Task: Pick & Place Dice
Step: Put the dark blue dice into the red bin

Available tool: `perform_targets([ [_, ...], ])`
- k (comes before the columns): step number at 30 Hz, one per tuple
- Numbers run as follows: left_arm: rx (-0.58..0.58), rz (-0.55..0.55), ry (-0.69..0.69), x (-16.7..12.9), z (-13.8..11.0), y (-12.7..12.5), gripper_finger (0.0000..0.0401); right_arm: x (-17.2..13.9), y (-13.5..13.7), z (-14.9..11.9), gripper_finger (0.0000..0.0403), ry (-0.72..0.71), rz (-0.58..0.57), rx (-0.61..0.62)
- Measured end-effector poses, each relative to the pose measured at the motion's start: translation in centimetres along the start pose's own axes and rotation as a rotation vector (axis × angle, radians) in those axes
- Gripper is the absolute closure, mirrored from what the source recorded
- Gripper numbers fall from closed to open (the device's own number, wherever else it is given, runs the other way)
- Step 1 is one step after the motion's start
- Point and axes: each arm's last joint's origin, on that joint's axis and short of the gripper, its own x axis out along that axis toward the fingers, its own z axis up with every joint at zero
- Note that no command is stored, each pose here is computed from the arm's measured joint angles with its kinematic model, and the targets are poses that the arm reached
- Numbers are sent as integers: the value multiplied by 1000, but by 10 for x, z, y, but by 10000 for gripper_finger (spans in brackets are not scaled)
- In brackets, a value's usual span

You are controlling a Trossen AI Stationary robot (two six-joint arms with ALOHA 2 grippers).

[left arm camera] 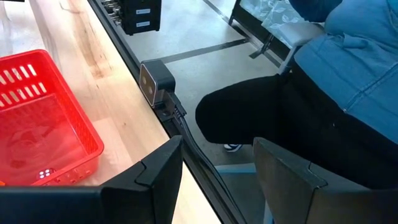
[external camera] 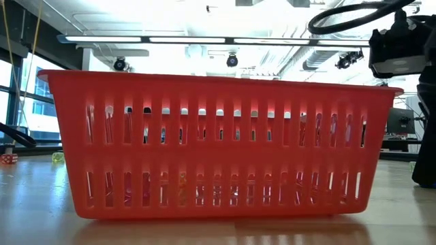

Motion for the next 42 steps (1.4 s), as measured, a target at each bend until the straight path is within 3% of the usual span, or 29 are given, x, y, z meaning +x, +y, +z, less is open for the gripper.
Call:
perform_targets([
  [3,0,0,0,0,0,0,212,1,1,1,372,-33,13,-40],
  [7,-2,6,-2,0,1,2,212,-3,19,8,372,-198,93,-91],
  [9,-4,19,-5,0,1,4,212,-15,36,17,372,-297,161,-151],
  [12,3,49,-14,1,2,7,212,-32,55,27,372,-418,168,-259],
  [17,-5,85,-20,1,3,13,212,-59,83,49,372,-507,227,-349],
  [22,-70,101,4,1,1,14,212,-59,92,62,364,-465,335,-364],
  [31,-86,133,23,1,-2,15,212,-20,95,68,328,-283,390,-357],
  [42,-84,136,38,1,-3,16,212,-18,100,69,332,-368,388,-395],
])
